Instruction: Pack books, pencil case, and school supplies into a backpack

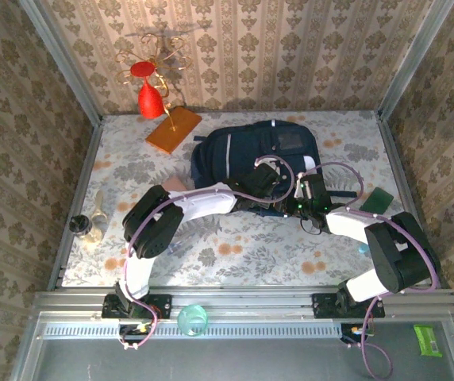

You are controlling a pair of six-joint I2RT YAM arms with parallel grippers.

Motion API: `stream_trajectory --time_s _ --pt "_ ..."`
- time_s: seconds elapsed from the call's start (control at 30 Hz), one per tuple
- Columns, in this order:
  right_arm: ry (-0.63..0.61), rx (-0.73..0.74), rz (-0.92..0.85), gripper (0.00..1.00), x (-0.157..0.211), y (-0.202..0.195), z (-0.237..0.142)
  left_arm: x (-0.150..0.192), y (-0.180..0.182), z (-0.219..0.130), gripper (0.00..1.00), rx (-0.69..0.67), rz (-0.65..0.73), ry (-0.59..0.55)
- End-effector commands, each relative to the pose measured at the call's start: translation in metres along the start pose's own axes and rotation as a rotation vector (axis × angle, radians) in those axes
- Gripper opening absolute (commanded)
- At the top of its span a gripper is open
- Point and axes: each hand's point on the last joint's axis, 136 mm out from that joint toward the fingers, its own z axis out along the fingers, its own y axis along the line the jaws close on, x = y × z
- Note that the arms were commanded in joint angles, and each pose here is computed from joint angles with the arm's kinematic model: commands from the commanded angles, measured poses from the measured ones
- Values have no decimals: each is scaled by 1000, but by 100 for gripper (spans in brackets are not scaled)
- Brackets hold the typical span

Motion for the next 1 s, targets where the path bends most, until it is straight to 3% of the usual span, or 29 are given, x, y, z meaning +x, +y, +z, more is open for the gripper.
stream_trajectory --time_s 0.0,0.4,0.97 --pt "76 -2 25 32 23 -6 3 -7 3 -4 14 -19 -6 -40" --pt "80 4 30 33 24 -8 4 -15 0 -19 0 20 -26 -90" --pt "81 31 71 33 24 -17 5 8 6 -18 5 67 -83 -40"
